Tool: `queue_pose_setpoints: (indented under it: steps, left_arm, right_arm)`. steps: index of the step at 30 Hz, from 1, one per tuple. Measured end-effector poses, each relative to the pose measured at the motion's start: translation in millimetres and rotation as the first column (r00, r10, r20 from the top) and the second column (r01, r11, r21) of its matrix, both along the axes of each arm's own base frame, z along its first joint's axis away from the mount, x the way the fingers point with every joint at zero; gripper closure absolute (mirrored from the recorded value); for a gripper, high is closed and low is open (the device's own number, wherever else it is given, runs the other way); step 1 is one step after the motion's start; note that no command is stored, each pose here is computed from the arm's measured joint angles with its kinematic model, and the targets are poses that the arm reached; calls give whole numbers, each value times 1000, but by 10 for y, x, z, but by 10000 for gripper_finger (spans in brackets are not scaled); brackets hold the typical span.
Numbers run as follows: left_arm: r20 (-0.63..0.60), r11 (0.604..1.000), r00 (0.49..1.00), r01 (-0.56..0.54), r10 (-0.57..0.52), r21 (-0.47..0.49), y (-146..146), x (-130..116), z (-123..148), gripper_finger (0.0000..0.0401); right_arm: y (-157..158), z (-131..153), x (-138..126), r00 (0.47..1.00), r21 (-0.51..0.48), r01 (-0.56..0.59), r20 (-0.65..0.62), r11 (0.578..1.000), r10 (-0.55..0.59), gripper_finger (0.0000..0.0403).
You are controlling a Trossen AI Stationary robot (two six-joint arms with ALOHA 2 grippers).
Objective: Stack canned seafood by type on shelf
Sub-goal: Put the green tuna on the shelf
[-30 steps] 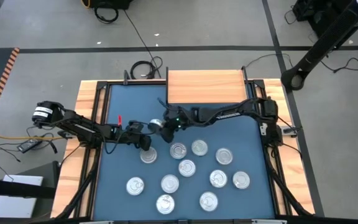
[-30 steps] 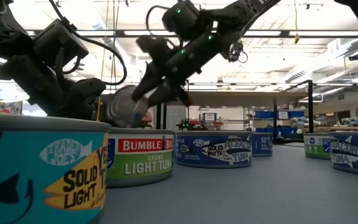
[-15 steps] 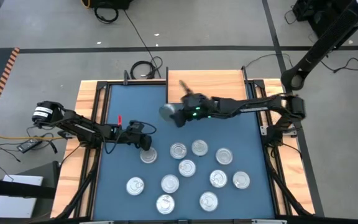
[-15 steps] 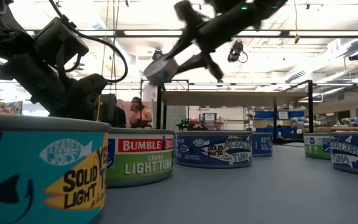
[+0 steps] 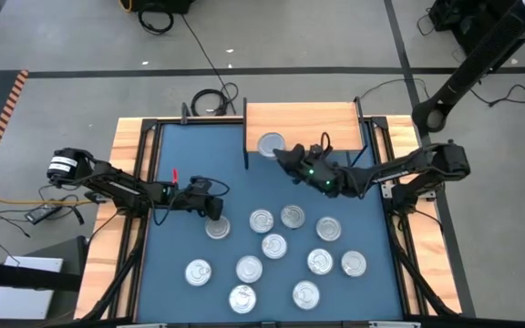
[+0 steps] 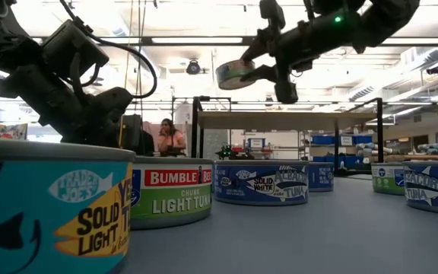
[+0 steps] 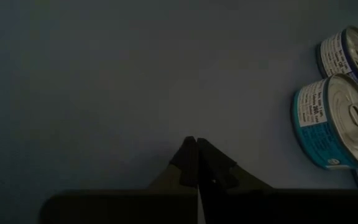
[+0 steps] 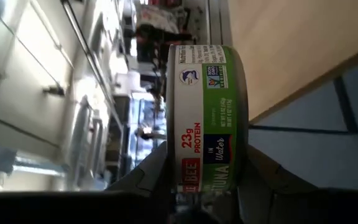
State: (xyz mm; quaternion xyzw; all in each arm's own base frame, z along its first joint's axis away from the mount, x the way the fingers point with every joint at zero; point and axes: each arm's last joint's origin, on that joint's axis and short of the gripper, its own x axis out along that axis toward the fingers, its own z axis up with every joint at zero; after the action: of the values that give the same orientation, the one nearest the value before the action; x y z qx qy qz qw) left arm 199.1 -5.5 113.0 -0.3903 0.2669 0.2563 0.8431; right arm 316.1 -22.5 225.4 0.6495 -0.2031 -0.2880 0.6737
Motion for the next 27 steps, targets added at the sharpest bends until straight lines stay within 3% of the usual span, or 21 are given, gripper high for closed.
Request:
queue_pose_setpoints:
  steps: [19, 27]
  left_arm:
    - [18, 1000, 1000, 17, -17, -17, -7, 13, 13, 400]
    - [21, 1000, 1000, 13, -13, -13, -6, 15, 16, 400]
  right_arm:
    - [-208, -182, 234, 989, 19, 149, 15, 989, -149, 269]
    - [-322, -186, 234, 991, -28, 129, -24, 991, -130, 269]
